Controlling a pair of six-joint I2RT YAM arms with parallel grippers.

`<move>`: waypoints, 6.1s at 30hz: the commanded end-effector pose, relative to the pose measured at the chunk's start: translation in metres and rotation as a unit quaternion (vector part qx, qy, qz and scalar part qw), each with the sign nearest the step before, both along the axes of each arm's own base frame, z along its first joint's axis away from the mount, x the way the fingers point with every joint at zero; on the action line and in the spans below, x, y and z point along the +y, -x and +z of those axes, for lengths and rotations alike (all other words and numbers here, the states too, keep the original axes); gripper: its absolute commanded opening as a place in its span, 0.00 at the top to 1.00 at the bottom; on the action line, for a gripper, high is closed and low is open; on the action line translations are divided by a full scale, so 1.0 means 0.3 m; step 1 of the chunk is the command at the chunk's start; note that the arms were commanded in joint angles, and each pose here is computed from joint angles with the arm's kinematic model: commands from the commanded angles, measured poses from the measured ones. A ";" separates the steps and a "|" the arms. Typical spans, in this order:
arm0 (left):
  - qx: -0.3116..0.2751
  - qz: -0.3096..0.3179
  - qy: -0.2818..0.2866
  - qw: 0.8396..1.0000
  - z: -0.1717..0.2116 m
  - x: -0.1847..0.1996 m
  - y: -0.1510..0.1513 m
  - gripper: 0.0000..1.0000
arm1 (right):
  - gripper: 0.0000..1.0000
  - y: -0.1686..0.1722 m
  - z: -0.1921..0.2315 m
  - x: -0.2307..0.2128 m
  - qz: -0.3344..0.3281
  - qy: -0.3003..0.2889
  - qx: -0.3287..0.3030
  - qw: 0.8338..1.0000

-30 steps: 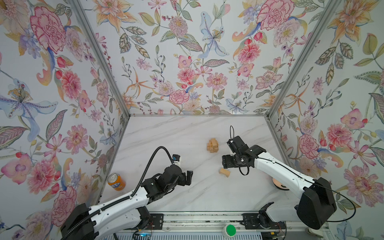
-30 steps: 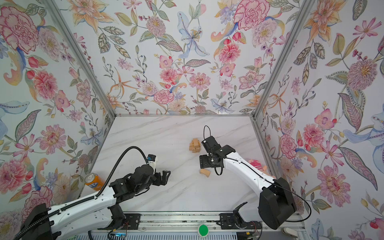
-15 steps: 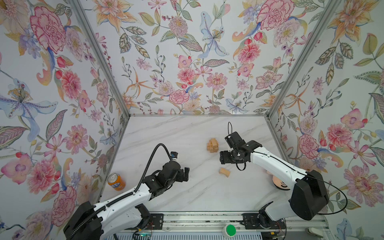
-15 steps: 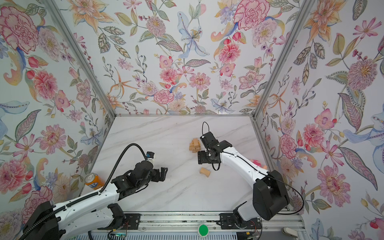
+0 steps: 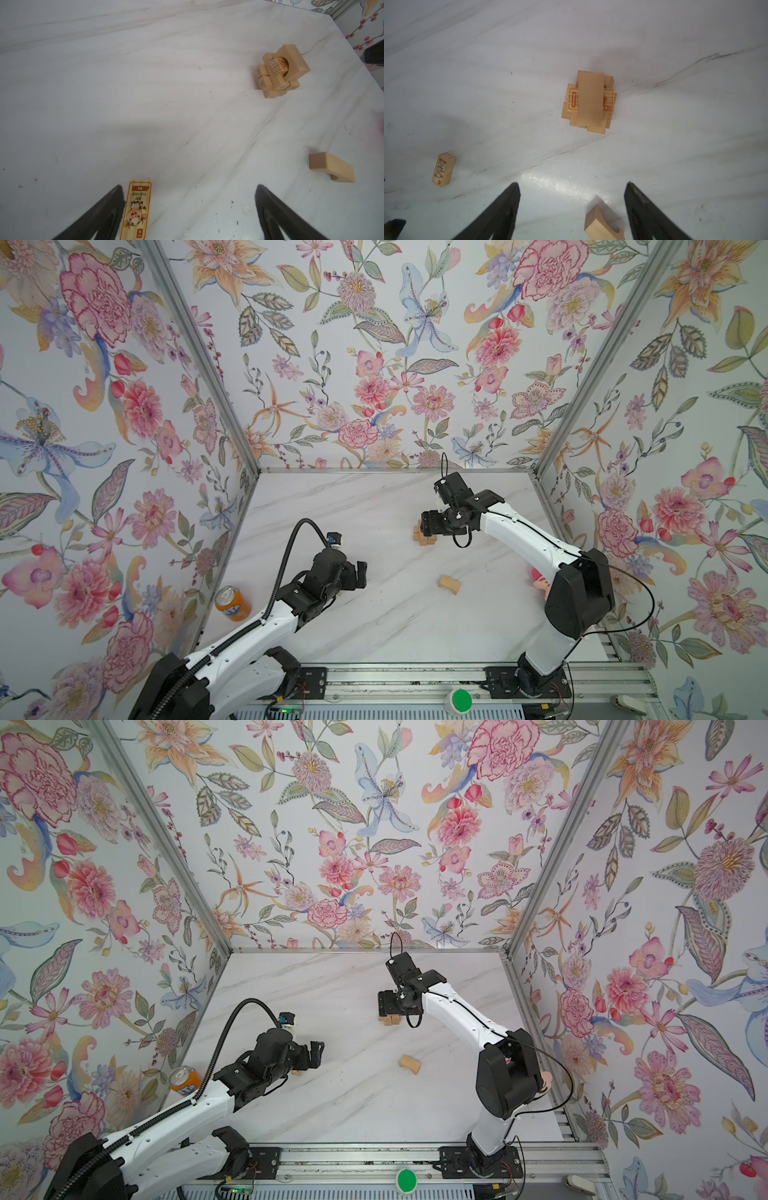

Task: Build the wood block tower

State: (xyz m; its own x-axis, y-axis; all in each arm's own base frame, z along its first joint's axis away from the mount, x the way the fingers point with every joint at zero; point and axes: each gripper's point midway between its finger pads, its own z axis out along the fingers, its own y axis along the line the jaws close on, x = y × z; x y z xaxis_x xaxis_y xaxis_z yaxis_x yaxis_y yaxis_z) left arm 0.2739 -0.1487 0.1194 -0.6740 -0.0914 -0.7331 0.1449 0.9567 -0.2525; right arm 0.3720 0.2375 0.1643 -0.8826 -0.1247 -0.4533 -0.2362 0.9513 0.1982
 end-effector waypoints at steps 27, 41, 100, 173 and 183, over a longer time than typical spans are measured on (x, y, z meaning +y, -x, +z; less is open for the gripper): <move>0.111 0.058 -0.074 0.989 -0.238 0.132 0.049 0.22 | 0.14 0.115 0.024 -0.101 0.036 0.009 -0.010 0.999; 0.114 0.052 -0.072 0.989 -0.259 0.126 0.052 0.23 | 0.14 0.198 -0.038 -0.170 0.016 0.015 0.016 1.000; 0.142 -0.007 -0.066 0.988 -0.338 -0.016 0.006 0.65 | 0.14 0.325 -0.124 -0.229 -0.010 0.016 0.044 0.999; 0.027 0.098 0.068 0.993 -0.156 0.180 0.161 0.34 | 0.33 0.444 -0.307 0.600 0.058 -0.015 0.116 0.991; 0.024 0.095 0.075 0.992 -0.174 0.181 0.167 0.34 | 0.32 0.428 -0.382 0.617 0.052 0.021 0.129 0.990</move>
State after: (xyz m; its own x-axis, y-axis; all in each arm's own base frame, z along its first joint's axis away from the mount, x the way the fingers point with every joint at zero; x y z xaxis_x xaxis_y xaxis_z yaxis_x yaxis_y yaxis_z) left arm 0.2240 -0.0956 0.0714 -0.6693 -0.3092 -0.6756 -0.0429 0.9239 -0.3803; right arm 0.2463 0.4238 0.0540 -0.9464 -0.2324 -0.2243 -0.2873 0.9229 0.2561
